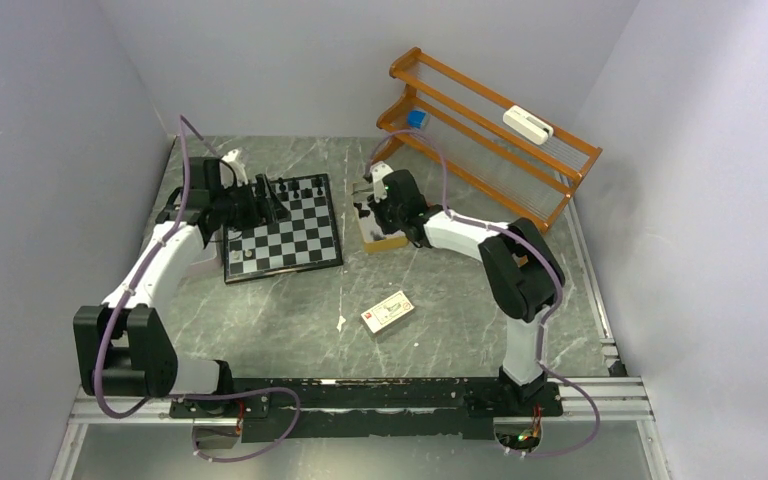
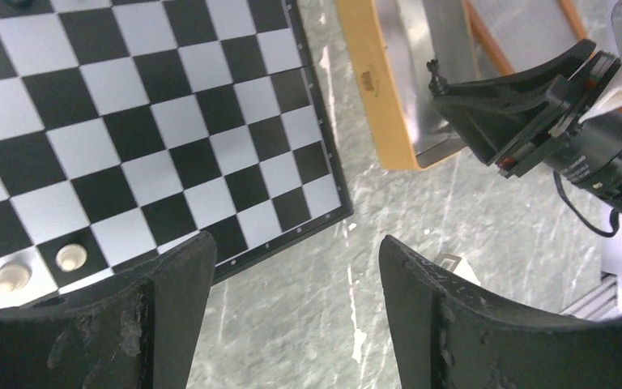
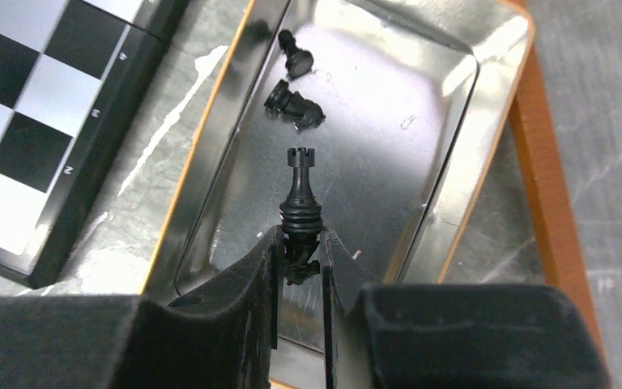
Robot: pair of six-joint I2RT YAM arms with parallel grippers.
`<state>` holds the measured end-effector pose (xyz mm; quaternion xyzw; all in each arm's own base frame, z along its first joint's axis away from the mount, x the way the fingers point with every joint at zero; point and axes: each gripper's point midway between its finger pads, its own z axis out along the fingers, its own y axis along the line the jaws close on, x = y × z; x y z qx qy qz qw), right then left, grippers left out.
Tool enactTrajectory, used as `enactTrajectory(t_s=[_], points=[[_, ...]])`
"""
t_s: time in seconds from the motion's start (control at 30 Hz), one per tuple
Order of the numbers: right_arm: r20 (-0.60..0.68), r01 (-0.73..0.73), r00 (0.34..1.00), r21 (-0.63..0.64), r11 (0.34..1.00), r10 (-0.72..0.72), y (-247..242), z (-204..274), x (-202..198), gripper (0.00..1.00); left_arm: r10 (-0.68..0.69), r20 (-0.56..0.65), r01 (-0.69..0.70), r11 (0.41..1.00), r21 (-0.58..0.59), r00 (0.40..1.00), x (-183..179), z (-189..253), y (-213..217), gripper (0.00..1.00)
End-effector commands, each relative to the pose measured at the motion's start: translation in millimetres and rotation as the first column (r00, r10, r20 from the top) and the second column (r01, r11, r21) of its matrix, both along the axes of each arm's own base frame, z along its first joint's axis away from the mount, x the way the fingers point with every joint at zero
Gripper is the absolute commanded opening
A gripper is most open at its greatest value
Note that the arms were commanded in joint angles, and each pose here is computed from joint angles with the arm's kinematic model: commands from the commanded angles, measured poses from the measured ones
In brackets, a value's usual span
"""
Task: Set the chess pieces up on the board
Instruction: Pick up the chess piece from the storage box.
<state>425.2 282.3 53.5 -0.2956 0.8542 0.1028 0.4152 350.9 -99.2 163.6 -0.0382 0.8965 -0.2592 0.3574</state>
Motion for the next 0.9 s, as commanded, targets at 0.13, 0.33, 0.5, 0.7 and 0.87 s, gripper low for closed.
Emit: enactTrajectory(t_s=[0.13, 0.33, 0.5, 0.7, 0.87], points=[[0.128, -0.067, 0.991, 0.137, 0.988, 0.049, 9.8, 51.4, -5.0, 0.17, -0.162, 0.02, 0.163, 0.974, -0.157, 0.987, 15.5, 43.8, -53.9, 0.75], [0.203, -0.146, 0.974, 0.231, 0.962, 0.099, 16.3, 79.6, -23.1, 0.17, -0.278, -0.008, 0.27, 0.94, -0.211, 0.961, 28.9, 47.2, -113.8, 0.69], [0.264, -0.199, 0.956, 0.267, 0.943, 0.126, 16.1, 99.4, -34.6, 0.18, -0.319, -0.01, 0.304, 0.913, -0.27, 0.948, 40.9, 44.1, -149.1, 0.66], [0.317, -0.239, 0.937, 0.276, 0.931, 0.146, 16.1, 113.5, -40.6, 0.18, -0.392, -0.033, 0.359, 0.87, -0.338, 0.919, 46.1, 35.8, -184.6, 0.65], [0.322, -0.254, 0.933, 0.279, 0.926, 0.159, 17.5, 114.4, -43.1, 0.18, -0.408, -0.038, 0.37, 0.861, -0.349, 0.912, 46.5, 32.1, -195.9, 0.63]])
